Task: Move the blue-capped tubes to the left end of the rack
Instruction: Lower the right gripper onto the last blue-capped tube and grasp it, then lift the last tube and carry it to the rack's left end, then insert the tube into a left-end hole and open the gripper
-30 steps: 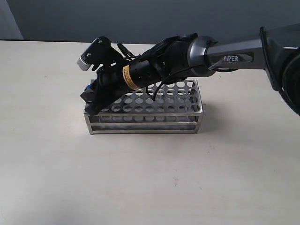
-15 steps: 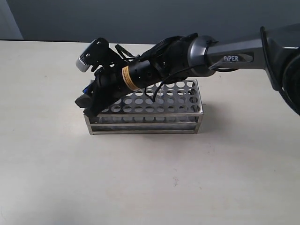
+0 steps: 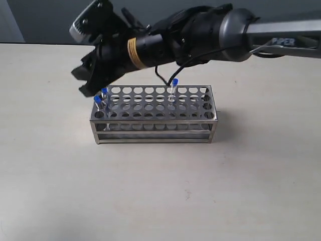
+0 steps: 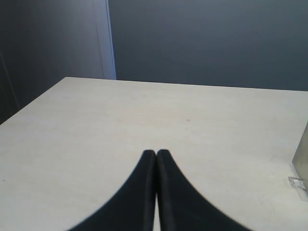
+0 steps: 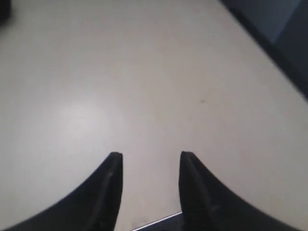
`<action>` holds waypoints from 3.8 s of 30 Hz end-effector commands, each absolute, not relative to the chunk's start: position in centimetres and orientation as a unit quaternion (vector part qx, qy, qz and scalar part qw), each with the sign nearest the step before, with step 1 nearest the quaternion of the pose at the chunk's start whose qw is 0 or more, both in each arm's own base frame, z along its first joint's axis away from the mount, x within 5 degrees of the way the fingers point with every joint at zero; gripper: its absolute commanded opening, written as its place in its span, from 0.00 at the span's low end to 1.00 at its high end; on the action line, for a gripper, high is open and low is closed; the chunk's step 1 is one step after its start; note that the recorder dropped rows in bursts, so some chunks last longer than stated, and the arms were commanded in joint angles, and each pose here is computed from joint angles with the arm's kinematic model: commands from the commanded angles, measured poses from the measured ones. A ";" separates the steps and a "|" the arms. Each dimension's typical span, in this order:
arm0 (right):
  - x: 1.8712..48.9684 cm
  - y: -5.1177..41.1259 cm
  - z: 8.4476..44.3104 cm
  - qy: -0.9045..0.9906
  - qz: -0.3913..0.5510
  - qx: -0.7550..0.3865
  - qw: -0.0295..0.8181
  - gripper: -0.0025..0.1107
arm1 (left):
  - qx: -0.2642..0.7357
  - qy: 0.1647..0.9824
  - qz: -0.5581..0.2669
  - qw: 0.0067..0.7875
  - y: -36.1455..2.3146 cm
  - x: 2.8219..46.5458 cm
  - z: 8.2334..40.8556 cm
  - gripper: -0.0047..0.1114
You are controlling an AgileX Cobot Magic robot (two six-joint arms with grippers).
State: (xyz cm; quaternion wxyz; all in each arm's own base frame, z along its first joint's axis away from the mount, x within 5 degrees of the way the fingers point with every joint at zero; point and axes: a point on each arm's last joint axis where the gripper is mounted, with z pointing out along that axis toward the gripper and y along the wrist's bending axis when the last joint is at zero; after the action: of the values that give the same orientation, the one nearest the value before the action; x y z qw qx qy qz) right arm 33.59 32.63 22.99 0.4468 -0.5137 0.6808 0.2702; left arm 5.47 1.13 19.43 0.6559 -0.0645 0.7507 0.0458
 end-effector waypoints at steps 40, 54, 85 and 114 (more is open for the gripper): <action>37.0 17.5 17.2 0.839 0.244 -0.328 0.360 0.02 | -0.063 0.752 0.042 0.655 1.1 5.5 19.3 0.04; 32.6 21.9 24.2 0.751 0.275 -0.430 0.419 0.02 | -0.063 0.752 0.042 0.655 1.1 5.5 19.3 0.04; 30.8 30.7 18.6 0.729 0.293 -0.502 0.362 0.02 | -0.063 0.752 0.042 0.655 1.1 5.5 19.3 0.04; 31.2 28.3 26.3 0.726 0.206 -0.442 0.485 0.45 | -0.063 0.752 0.042 0.655 1.1 5.5 19.3 0.04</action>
State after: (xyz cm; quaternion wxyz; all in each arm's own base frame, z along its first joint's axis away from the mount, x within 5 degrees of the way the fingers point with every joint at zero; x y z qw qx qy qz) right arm 31.11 29.87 22.07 0.4195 -0.4792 0.7296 0.2491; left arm 5.47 1.13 19.43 0.6559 -0.0645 0.7507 0.0458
